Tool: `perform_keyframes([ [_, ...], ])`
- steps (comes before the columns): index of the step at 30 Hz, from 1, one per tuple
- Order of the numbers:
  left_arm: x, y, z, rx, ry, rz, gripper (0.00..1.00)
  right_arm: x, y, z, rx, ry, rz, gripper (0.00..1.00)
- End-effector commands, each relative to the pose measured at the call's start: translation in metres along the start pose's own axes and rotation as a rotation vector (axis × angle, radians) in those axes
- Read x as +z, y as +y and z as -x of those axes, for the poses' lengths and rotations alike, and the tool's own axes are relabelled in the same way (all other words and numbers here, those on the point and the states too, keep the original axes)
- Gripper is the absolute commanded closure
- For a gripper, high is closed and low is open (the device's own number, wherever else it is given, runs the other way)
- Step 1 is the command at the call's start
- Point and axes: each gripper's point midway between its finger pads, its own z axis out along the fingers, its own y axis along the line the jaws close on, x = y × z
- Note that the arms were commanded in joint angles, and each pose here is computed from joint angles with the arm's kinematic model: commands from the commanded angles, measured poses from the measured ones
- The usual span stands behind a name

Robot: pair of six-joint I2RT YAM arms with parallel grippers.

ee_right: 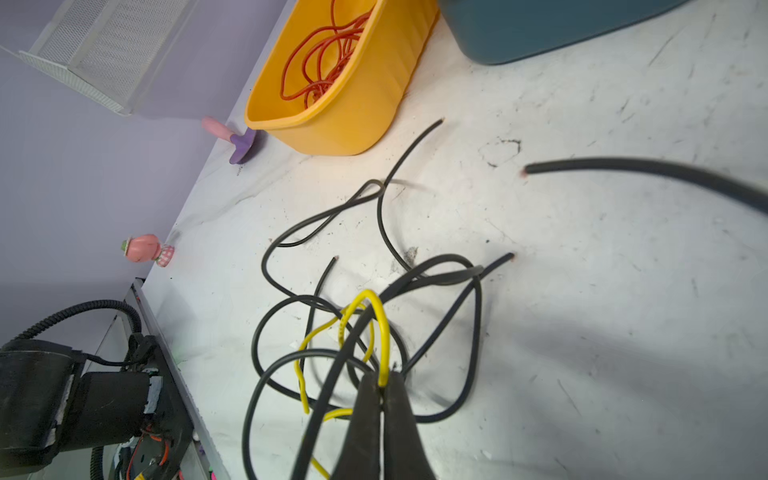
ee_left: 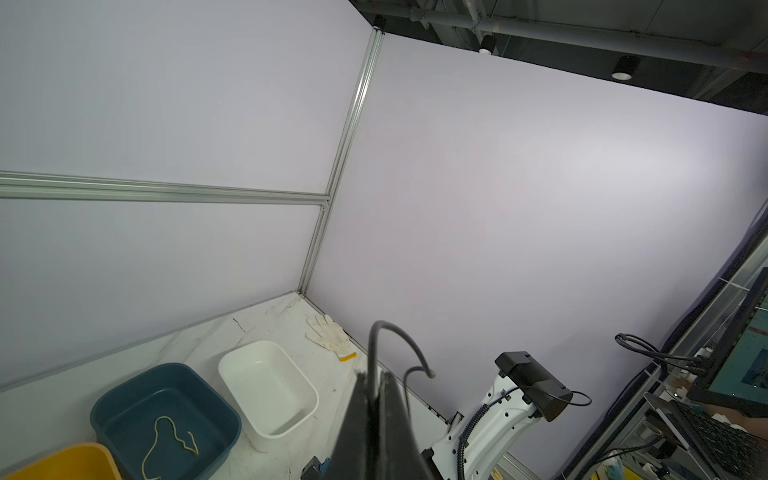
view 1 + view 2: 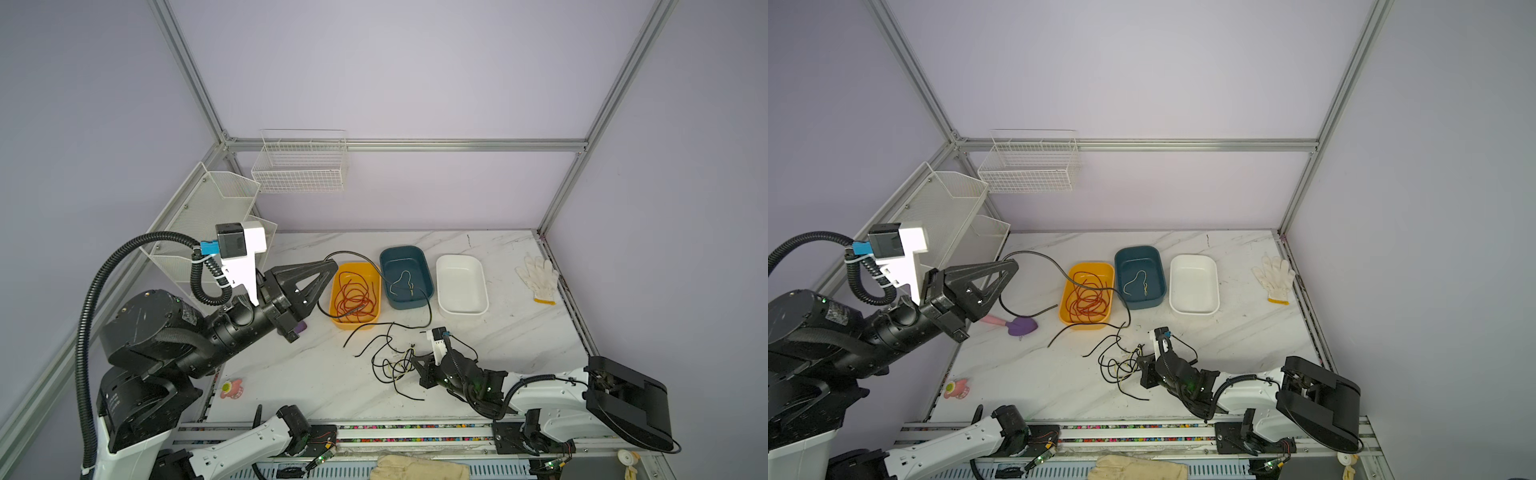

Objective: Untangle the cables
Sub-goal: 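Pull a black wire up with the left gripper while the right holds the tangle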

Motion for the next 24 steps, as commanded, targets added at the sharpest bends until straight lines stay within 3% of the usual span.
perform_keyframes([
  [1,0.016,-0.004,0.008,0.059,0.025,-0.009,1.00,-0.009,-0.004,-0.003,-0.004,-0.005,0.010,1.00],
  [13,0.120,0.004,-0.001,0.136,0.131,-0.045,1.00,-0.092,0.021,0.053,0.018,-0.206,0.152,1.00],
  [24,0.225,0.054,-0.021,-0.018,0.148,-0.146,1.00,-0.142,0.028,0.070,0.001,-0.272,0.226,1.00],
])
